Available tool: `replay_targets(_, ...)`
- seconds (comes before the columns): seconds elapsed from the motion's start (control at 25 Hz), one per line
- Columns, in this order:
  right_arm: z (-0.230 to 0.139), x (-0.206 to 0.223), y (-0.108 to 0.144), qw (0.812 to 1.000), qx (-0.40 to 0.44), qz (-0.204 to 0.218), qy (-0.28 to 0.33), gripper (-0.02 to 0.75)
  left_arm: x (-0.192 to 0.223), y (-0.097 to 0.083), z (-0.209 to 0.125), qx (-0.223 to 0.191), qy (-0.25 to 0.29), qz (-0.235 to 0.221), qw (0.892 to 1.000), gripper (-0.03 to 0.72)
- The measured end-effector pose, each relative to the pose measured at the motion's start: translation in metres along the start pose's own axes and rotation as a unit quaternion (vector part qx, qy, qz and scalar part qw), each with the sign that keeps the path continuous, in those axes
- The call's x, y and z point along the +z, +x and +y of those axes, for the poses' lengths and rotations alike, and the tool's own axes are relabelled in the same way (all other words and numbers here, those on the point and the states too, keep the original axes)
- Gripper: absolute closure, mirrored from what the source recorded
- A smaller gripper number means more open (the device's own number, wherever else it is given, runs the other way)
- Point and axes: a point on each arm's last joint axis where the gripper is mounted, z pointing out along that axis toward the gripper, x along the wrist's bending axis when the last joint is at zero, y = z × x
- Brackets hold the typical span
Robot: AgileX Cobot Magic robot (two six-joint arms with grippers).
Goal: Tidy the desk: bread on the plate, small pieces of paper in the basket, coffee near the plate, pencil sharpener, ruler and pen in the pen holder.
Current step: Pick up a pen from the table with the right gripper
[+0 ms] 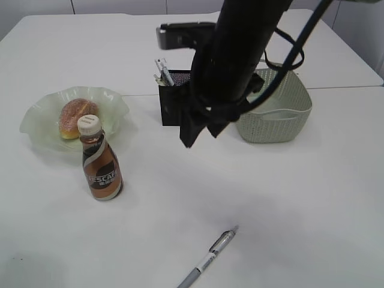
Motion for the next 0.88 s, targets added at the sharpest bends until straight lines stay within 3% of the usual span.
replay_targets(0.24,-0.053,0.032,0.028,0.996,0.007,0.004,0.088,0.332,0.0,0.0,0.0,-0.001,0.0,-0.001,1.0,0.255)
replay_targets(0.4,-0.086,0.06,0.027,0.989,0.076,0.008,0.128,0.332,0.0,-0.002,0.0,-0.01,0.0,-0.01,1.0,0.255)
replay_targets(0.52,-0.1,0.076,0.026,0.976,0.178,0.014,0.128,0.332,0.0,-0.003,0.0,-0.014,-0.003,-0.015,1.0,0.255)
replay_targets(0.72,-0.1,0.092,0.022,0.914,0.402,0.007,0.056,0.332,0.0,-0.003,0.003,-0.014,-0.016,-0.015,1.0,0.255)
replay_targets(0.88,-0.094,0.094,0.017,0.863,0.505,0.0,0.012,0.332,0.0,-0.003,0.005,-0.015,-0.027,-0.014,0.999,0.255)
